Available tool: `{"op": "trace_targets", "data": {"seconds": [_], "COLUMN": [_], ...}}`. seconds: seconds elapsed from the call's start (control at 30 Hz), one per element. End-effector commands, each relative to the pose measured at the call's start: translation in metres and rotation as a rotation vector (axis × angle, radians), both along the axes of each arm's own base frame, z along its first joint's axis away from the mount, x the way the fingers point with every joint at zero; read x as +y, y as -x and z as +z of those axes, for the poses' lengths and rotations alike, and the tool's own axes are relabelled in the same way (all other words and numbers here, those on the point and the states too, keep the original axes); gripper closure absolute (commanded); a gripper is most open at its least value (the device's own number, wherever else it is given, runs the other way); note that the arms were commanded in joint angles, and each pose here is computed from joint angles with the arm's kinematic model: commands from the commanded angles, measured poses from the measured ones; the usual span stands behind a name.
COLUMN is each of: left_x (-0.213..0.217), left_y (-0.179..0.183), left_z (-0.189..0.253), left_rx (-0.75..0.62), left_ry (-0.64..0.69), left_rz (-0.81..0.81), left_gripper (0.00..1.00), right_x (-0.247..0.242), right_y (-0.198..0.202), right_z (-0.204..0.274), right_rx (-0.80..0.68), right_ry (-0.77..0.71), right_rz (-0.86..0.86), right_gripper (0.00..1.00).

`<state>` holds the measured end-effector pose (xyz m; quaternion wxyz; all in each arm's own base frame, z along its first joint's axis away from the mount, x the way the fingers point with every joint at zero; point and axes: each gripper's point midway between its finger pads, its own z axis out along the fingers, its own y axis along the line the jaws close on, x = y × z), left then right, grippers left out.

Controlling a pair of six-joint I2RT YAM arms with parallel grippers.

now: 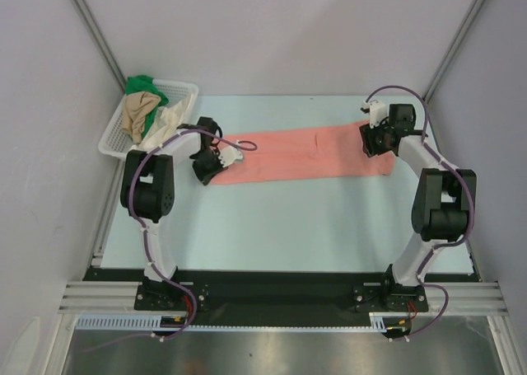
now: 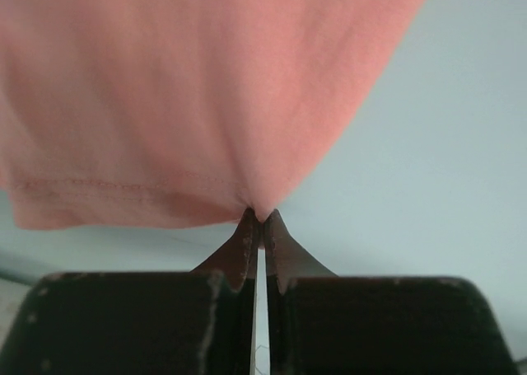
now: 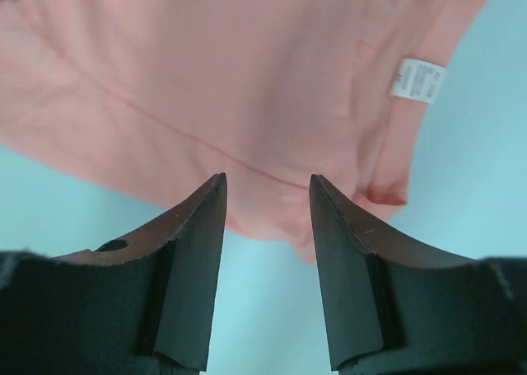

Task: Fold and stack the t-shirts
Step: Fold the tshirt

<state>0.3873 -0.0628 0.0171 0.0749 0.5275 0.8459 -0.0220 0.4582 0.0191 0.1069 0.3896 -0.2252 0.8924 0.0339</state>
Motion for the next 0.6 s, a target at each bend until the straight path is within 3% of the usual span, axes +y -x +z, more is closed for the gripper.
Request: {"op": "trace_targets", "data": {"seconds": [0.0, 0.23, 0.57], "left_x": [-0.017, -0.037, -0.049], "left_y": [0.063, 0.126, 0.157], "left_z": [0.006, 0.011, 0.023], "left_rx": [0.154, 0.268, 0.304], "left_ry": [0.041, 0.039, 0.053], "left_rz": [-0.036, -0.072, -0.068], "left_gripper": [1.00, 1.00, 1.00], "right_x": [-0.014, -0.022, -0.049], "right_y": [-0.025, -0.043, -0.019], "right_z": [0.011, -0.003, -0.010], "right_rx": [-0.032, 0.054, 0.163], "right_ry": [-0.015, -0.034, -0.014], "right_rz": [-0.056, -0.098, -0.169], "right_gripper": [0.51, 0.51, 0.50]}}
